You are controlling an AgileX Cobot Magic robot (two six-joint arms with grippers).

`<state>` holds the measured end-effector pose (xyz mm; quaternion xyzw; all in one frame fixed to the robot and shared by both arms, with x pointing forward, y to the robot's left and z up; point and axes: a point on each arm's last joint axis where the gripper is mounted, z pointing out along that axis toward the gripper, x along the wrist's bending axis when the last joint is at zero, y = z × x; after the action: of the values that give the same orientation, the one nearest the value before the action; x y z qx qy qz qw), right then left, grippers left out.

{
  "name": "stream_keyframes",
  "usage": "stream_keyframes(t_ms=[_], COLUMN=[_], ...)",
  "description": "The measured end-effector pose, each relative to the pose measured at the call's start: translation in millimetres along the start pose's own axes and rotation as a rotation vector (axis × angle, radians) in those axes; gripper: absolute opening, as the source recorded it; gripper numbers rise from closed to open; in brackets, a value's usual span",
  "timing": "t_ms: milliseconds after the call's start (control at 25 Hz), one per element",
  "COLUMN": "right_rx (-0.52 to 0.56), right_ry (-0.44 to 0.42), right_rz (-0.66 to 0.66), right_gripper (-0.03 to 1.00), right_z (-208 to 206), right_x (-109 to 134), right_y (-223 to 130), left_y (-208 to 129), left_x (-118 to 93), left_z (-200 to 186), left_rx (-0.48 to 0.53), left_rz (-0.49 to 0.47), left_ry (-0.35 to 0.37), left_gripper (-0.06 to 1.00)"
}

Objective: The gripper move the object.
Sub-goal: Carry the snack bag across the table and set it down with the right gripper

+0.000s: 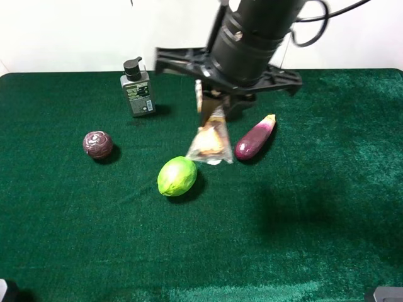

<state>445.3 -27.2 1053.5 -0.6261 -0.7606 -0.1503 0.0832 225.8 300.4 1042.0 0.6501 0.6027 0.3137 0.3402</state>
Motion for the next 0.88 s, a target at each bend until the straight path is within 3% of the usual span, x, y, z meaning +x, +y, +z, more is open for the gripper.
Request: stream_keyframes(t_ms=[880], right_rx=[-0.112], right_ry=[0.270], right_rz=[0.019], right_gripper=[0.10], right_z=[89], right_x=[67], right_y=[-4], left_y=[0], left_x=[0], left_z=[0], left_rx=[0.000], left_rz=[0.000], left_ry=[0.000], left_gripper=[0.91])
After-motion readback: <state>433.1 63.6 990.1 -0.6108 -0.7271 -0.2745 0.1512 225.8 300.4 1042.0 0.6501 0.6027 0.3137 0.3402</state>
